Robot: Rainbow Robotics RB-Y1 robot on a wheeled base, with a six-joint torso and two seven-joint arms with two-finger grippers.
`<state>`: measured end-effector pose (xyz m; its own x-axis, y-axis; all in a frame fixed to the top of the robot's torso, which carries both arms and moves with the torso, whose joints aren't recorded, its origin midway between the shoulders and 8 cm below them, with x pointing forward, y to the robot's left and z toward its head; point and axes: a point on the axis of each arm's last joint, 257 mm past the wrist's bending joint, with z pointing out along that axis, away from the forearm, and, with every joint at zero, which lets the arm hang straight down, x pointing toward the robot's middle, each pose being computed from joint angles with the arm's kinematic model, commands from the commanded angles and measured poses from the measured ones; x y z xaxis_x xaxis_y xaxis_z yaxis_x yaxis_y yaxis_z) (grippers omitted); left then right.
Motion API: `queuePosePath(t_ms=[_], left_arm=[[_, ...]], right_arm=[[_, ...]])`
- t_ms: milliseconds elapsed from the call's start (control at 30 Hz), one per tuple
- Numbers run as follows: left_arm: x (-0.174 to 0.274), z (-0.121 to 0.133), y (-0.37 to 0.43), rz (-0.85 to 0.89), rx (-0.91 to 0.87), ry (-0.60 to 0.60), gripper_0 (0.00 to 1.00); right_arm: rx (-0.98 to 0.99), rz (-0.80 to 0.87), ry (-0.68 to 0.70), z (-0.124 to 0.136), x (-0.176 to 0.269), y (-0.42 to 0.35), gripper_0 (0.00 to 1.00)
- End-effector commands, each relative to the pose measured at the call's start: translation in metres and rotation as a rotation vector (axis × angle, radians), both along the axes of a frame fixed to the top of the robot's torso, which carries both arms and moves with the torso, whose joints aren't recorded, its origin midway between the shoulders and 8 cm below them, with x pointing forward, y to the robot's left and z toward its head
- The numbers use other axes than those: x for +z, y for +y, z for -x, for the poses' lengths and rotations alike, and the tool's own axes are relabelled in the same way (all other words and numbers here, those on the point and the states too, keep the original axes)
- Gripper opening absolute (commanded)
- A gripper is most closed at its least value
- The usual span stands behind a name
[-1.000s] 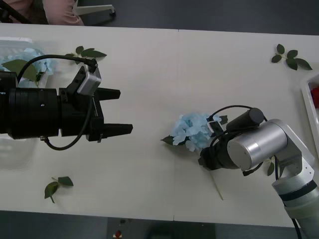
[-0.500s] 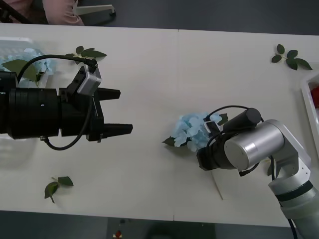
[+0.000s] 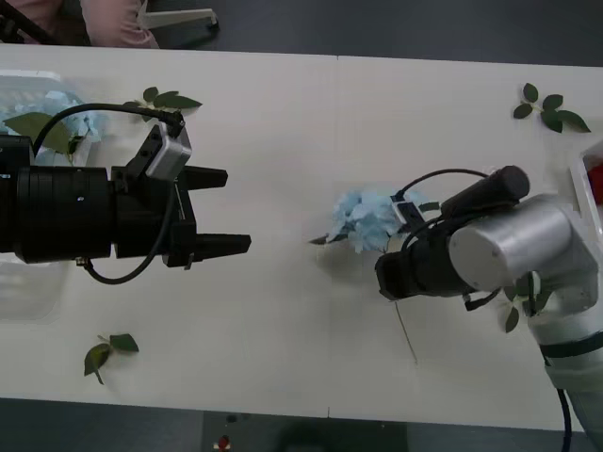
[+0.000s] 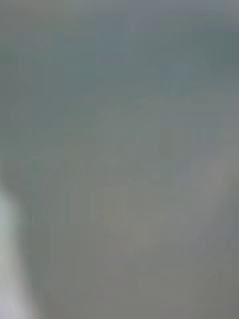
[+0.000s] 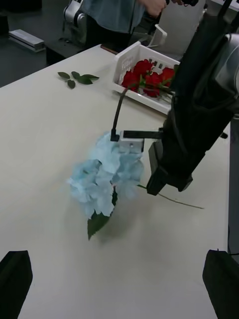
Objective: Put the red flowers into the right box and the blue flowers into the left box
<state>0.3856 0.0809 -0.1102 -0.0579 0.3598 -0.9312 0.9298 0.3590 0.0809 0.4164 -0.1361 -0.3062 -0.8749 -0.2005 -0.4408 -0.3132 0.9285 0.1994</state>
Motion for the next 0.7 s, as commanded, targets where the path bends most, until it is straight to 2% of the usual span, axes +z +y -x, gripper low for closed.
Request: queuePosePath(t_ms=[33, 133, 233, 400, 600, 633, 700], left_arm=[[0.012, 0.004, -0.007, -0.003, -0.028, -0.033, 1.0], [0.012, 0.004, -0.007, -0.003, -0.028, -0.033, 1.0], [0.012, 0.004, -0.007, -0.003, -0.028, -0.033, 1.0], [0.012, 0.004, -0.007, -0.003, -0.028, -0.033, 1.0], [0.012, 0.004, -0.007, -0.003, -0.028, -0.033, 1.0], [-0.01, 0.009, -0.008, 0.012, -0.019, 0.034, 1.0], [-0.009, 0.009, -0.01, 0.039, -0.016, 0.047, 1.0]], right_arm=[[0.045, -0.08, -0.103, -0.008, 0.059, 0.007, 0.0], [0.114, -0.152, -0.153, -0.008, 0.088, 0.017, 0.0], [0.22, -0.338, -0.234, -0.005, 0.139, 0.035, 0.0], [0.353, -0.524, -0.347, 0.007, 0.196, 0.044, 0.0], [0.498, -0.833, -0.42, 0.025, 0.259, 0.058, 0.0], [0.513, -0.869, -0.427, 0.026, 0.267, 0.06, 0.0], [0.539, -0.927, -0.415, 0.029, 0.277, 0.063, 0.0]])
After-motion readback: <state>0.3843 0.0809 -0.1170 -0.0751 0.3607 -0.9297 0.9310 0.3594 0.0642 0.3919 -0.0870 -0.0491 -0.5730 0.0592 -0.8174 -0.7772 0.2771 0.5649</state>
